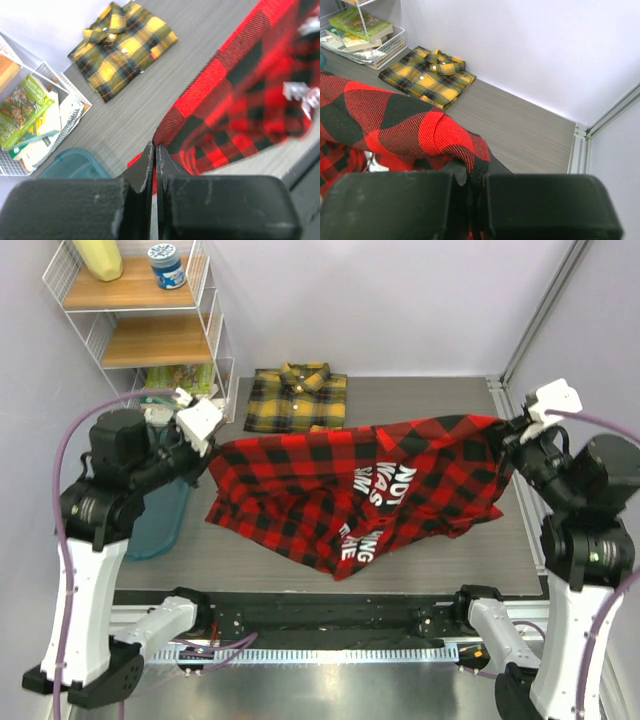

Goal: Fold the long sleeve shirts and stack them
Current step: Flatten the shirt out

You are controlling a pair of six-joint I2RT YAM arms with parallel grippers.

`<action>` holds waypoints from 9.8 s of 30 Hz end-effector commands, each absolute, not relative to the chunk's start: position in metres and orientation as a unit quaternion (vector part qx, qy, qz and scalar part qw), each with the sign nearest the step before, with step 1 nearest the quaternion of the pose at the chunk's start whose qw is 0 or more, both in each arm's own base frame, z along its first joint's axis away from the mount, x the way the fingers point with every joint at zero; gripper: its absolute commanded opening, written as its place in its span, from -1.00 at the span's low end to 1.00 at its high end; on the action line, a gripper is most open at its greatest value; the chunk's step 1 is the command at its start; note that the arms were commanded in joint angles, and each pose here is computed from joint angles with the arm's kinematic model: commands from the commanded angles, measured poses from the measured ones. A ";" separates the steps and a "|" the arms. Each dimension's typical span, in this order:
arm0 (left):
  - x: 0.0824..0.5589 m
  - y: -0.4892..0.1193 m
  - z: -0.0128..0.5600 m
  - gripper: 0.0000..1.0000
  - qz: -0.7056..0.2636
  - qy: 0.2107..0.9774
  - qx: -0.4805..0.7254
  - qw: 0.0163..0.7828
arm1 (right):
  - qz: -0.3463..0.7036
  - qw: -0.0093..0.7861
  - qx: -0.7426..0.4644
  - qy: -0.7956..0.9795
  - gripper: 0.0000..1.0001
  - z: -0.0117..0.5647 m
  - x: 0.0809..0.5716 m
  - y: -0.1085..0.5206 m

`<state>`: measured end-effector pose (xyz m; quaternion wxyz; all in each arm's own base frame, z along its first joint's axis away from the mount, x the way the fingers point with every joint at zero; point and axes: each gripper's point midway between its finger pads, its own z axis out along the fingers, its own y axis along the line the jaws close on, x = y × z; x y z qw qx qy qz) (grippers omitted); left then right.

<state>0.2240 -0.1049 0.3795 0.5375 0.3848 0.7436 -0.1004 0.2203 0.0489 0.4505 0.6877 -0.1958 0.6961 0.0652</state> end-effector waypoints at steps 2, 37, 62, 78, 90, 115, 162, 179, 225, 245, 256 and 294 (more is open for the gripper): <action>0.344 -0.079 0.370 -1.00 -0.007 0.804 0.255 0.537 | -0.009 0.705 -0.106 0.701 -0.98 0.457 0.338 -0.005; 0.393 -0.110 0.350 -0.26 -0.217 0.671 0.293 0.646 | 0.018 0.721 -0.187 0.667 -0.98 0.391 0.338 0.017; 0.306 -0.269 0.211 0.46 -0.326 0.716 0.432 0.440 | 0.109 0.768 -0.193 0.601 -0.98 0.518 0.211 0.066; 0.202 -0.350 0.164 0.78 -0.393 0.667 0.497 0.393 | 0.147 0.749 -0.178 0.622 -0.98 0.511 0.232 0.069; 0.189 -0.397 0.157 0.89 -0.329 0.718 0.419 0.449 | 0.145 0.750 -0.170 0.623 -0.98 0.510 0.239 0.067; 0.223 -0.412 0.132 -1.00 -0.242 0.739 0.435 0.454 | 0.119 0.753 -0.164 0.626 -0.98 0.508 0.237 0.059; 0.434 -0.070 0.498 -1.00 -0.092 0.572 0.316 0.751 | 0.036 0.834 -0.260 0.486 -0.98 0.564 0.338 0.050; 0.181 -0.059 0.099 -1.00 -0.137 0.737 0.575 0.329 | 0.110 0.416 -0.524 0.735 -0.98 0.163 0.214 0.062; 0.147 -0.061 0.092 -0.10 -0.146 0.666 0.660 0.315 | 0.024 0.327 -0.658 0.678 0.81 0.145 0.153 0.034; 0.304 -0.109 0.074 -0.29 -0.073 0.866 0.456 0.194 | 0.111 0.250 -0.212 0.938 -0.19 0.120 0.338 0.023; 0.274 -0.061 -0.004 -0.50 0.016 0.895 0.444 0.047 | 0.012 0.098 -0.201 0.975 -0.38 0.006 0.304 -0.022; 0.305 -0.201 0.192 0.43 -0.175 0.835 0.406 0.327 | 0.241 0.141 -0.136 0.951 -0.05 0.068 0.306 0.088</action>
